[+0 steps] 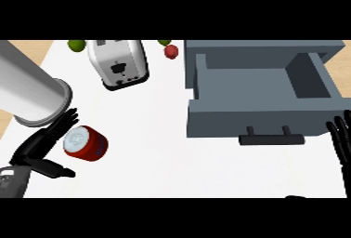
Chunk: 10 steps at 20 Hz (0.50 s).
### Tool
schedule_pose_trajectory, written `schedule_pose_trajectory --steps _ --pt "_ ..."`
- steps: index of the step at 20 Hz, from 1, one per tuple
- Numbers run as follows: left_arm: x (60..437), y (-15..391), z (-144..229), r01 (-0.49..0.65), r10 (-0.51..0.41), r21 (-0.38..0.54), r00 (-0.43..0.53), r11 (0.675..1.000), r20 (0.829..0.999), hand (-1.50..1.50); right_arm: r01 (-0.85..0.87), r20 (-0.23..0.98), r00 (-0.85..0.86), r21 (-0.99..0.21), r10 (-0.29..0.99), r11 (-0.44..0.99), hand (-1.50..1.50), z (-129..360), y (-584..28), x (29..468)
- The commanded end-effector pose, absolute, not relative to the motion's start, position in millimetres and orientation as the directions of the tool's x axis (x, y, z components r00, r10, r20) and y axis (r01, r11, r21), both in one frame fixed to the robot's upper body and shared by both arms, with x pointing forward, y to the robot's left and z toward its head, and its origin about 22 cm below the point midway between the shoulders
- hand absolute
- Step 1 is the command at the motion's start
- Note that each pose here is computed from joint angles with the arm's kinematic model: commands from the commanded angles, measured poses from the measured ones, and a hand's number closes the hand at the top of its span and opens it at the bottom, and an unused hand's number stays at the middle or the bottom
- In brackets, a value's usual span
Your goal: Pick up the can, place it into the drawer and close the drawer
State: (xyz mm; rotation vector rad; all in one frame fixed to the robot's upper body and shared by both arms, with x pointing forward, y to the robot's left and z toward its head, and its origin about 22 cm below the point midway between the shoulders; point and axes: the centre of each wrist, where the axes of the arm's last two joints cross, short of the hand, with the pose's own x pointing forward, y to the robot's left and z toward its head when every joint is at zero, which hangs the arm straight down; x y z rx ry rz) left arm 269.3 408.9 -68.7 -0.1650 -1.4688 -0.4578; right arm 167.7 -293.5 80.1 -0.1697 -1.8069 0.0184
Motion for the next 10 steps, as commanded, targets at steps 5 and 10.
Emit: schedule_pose_trajectory --steps 5,10 --pt "260 408 -89 0.445 -0.089 0.085 -0.011 0.892 0.996 -1.50 0.106 0.968 -0.222 -0.098 0.119 0.990 -1.50 91 -278 160" --pt "286 389 -85 0.467 -0.088 0.075 0.007 0.881 0.996 -1.50 0.096 0.967 -0.230 -0.090 0.110 0.991 -1.50 95 -284 172"
